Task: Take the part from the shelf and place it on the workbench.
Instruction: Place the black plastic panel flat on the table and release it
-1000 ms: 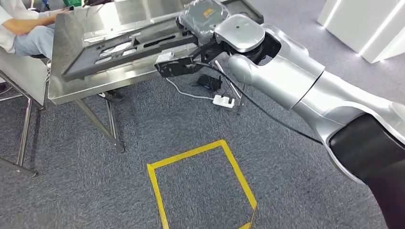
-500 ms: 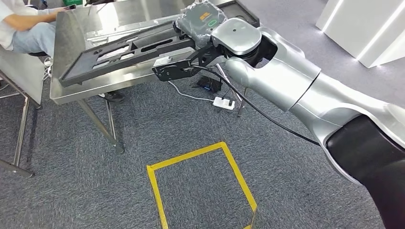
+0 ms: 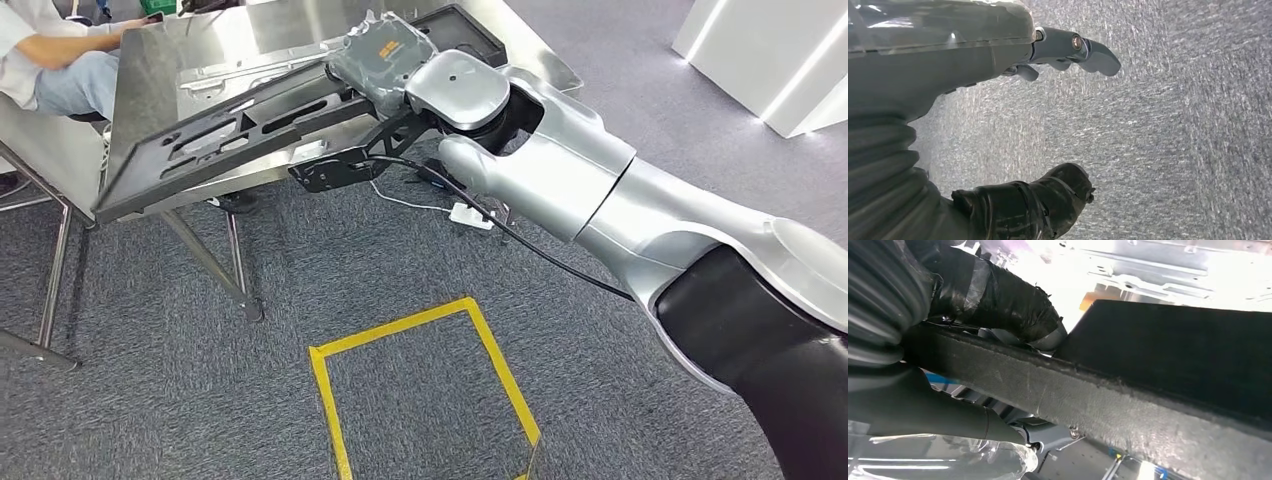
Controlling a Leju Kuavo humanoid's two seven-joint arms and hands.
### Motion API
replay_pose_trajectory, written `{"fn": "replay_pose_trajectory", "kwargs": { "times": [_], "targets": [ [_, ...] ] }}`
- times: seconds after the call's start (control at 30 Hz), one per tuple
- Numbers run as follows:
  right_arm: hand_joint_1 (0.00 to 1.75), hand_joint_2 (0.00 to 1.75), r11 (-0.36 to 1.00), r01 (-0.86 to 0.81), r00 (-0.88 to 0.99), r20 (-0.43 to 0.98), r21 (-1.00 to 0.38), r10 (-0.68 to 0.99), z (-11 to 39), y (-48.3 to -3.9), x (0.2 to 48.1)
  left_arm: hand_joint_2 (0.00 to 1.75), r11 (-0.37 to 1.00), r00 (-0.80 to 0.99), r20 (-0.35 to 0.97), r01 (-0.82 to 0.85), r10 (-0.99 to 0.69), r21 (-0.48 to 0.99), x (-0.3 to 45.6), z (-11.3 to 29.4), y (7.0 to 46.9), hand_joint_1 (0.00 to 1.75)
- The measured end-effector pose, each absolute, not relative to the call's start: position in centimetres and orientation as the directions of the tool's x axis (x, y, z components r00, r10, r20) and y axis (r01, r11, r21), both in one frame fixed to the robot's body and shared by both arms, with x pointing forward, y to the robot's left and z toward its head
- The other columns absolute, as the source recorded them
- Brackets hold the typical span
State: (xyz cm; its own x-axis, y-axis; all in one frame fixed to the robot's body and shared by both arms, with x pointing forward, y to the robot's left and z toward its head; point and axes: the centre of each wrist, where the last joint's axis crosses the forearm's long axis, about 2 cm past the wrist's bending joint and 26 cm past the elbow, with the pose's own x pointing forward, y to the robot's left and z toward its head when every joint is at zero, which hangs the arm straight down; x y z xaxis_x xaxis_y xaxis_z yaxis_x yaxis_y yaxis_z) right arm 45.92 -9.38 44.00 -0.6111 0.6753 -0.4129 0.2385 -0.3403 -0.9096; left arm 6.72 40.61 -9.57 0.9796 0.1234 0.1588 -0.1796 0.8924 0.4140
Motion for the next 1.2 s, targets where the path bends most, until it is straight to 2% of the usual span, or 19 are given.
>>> {"fn": "replay_pose_trajectory", "kwargs": {
  "times": [1.2],
  "targets": [
    [1.75, 1.75, -0.373, 0.197, -0.615, -0.41, -0.907, 0.673, 41.7, -8.7, 46.2, 1.75, 0.883, 0.98, 0.158, -0.176, 0.117, 0.435, 6.6, -9.6, 40.8, 0.0]
  ]
}}
